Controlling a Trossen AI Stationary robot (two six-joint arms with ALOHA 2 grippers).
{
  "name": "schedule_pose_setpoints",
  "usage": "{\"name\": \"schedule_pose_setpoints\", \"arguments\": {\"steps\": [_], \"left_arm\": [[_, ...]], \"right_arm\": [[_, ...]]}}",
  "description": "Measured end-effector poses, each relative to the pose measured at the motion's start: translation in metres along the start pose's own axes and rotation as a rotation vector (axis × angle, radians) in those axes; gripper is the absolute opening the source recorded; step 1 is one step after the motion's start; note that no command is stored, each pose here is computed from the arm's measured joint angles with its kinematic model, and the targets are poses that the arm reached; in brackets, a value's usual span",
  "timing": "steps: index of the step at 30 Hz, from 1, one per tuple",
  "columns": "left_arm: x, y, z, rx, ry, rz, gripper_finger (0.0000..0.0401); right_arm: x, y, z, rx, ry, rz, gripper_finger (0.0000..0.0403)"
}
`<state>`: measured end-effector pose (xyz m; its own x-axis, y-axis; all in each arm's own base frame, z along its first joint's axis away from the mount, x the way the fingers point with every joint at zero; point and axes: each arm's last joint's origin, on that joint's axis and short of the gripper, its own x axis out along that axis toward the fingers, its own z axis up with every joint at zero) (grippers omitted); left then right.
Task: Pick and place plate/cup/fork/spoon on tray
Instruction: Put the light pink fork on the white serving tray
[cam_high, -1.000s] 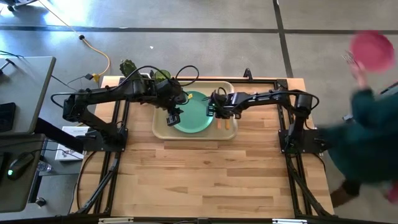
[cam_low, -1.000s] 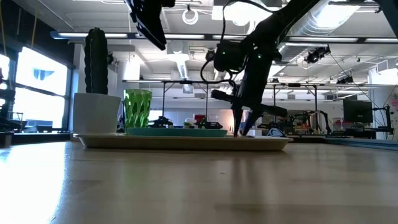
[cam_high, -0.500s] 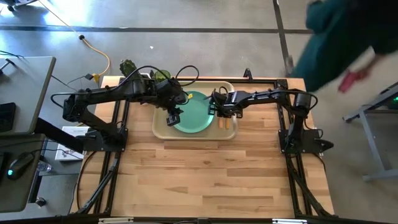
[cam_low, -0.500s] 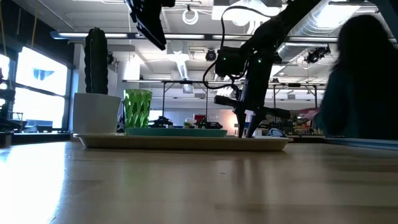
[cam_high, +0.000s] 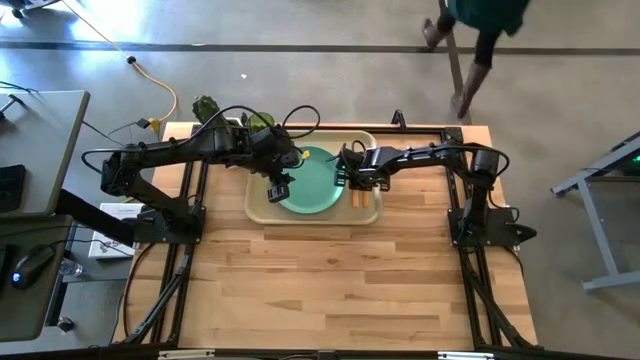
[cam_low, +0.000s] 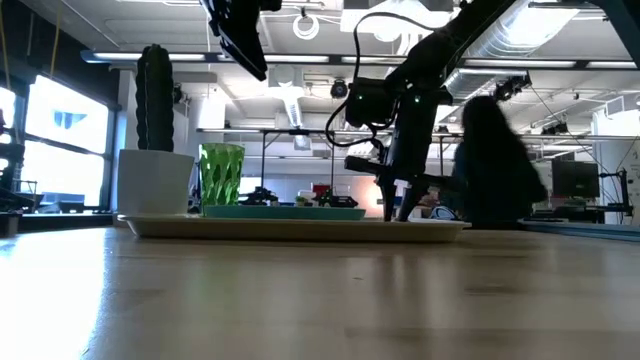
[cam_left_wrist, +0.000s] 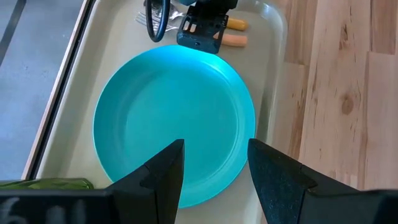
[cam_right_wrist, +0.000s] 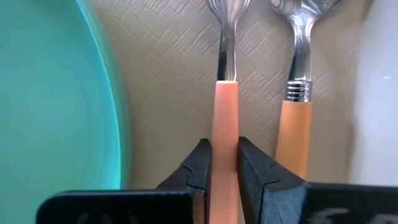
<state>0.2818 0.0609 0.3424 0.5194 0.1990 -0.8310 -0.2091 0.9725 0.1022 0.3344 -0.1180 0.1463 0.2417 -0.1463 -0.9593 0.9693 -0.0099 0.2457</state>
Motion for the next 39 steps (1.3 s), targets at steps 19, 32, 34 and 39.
{"name": "schedule_pose_setpoints", "arguments": {"steps": [19,32,34,39], "left_arm": [[0.0000,0.0000,0.0000,0.000,0.000,0.000,0.0166],[0.0000,0.0000,0.0000,0.000,0.000,0.000,0.0166],[0.0000,0.0000,0.0000,0.000,0.000,0.000,0.0166],[0.0000,0.0000,0.0000,0.000,0.000,0.000,0.0166]], "right_arm": [[0.0000,-0.0002,0.0000,0.000,-0.001,-0.003,0.0053],[0.0000,-0.0002,0.0000,0.000,0.000,-0.002,0.0057],[0.0000,-0.0002,0.0000,0.000,0.000,-0.002,0.0064],[0.0000,-0.0002,0.0000,0.000,0.000,-0.002,0.0094]]}}
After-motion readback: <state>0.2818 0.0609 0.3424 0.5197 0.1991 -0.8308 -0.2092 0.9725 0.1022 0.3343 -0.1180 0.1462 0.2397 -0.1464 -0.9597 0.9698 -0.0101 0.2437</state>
